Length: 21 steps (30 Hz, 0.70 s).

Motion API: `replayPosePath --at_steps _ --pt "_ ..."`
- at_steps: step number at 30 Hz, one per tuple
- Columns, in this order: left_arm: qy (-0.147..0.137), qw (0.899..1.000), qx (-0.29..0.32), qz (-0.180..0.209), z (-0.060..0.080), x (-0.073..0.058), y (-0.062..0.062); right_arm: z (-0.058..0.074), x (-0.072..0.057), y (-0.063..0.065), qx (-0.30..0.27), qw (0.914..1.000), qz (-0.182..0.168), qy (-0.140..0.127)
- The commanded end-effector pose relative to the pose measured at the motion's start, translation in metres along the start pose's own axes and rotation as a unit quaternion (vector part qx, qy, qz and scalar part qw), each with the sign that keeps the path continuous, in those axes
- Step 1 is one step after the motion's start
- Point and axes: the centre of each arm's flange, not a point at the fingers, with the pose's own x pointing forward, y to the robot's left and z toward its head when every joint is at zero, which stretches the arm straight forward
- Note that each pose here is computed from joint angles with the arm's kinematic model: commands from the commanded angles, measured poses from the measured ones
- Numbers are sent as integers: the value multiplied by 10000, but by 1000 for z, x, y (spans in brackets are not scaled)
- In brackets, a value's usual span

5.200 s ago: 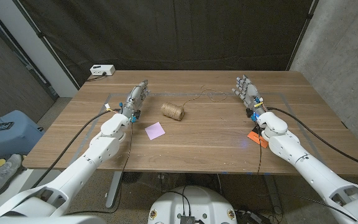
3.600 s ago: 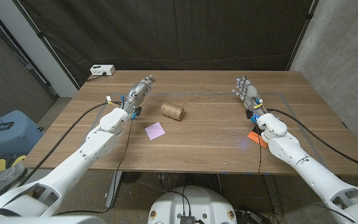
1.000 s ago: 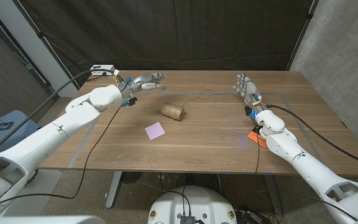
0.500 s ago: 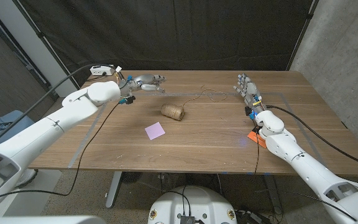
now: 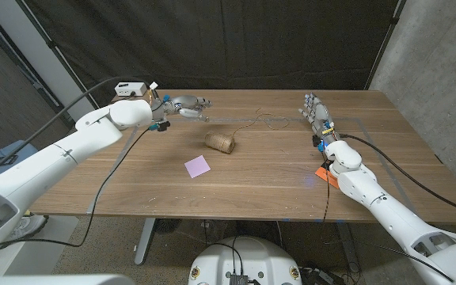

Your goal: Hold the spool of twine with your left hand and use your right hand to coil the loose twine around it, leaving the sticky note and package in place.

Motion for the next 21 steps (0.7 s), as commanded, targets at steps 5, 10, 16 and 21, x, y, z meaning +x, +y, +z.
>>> replayPosePath --at_steps 5,10,16,21 --pt "109 9985 506 -153 5 1 4 -3 -4 -1 110 9998 -141 -33" --pt "142 9977 647 -162 6 1 5 -5 -7 -7 111 9997 -222 -3" --pt "226 9955 902 -196 9 4 4 -6 -7 -12 162 9993 -324 -42" --pt "276 9940 1048 -167 10 5 4 -7 -7 -16 224 9988 -419 -100"
